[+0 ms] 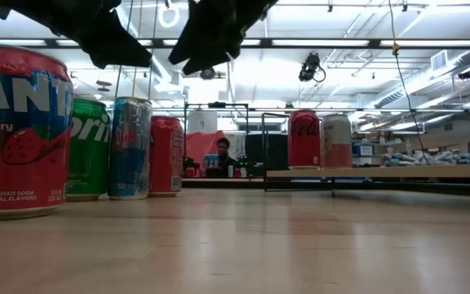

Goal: Place canned beverage on shelf
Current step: Put the top orange soda can on the shelf

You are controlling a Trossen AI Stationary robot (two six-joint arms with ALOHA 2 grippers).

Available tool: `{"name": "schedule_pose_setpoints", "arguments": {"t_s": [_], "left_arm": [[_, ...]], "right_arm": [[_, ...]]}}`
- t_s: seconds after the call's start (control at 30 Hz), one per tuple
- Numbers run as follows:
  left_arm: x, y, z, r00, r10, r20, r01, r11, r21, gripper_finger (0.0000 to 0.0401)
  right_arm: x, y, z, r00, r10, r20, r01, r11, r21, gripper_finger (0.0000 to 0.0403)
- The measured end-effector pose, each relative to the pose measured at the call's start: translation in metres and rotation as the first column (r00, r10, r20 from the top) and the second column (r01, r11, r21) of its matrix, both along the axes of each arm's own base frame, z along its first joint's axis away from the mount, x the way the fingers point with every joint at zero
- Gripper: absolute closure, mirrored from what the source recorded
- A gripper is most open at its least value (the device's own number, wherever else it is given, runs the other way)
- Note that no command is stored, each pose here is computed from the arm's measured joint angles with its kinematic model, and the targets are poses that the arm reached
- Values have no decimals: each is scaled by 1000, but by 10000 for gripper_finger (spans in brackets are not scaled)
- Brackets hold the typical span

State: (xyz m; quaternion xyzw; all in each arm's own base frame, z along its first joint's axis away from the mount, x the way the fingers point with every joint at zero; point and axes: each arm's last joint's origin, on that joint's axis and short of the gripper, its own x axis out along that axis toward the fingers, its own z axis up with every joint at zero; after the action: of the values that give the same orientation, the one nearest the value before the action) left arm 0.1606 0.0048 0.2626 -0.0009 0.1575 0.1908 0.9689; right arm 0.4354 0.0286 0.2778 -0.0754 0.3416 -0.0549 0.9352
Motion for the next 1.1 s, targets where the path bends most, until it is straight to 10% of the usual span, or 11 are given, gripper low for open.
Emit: {"name": "schedule_pose_setpoints", "arguments": {"t_s": [1.1], "left_arm": [[2,0,1,996,42,-83,-47,997,-62,207]], "right_arm": [[8,-27,-7,1000,8,5,-8,999,-44,50]]}}
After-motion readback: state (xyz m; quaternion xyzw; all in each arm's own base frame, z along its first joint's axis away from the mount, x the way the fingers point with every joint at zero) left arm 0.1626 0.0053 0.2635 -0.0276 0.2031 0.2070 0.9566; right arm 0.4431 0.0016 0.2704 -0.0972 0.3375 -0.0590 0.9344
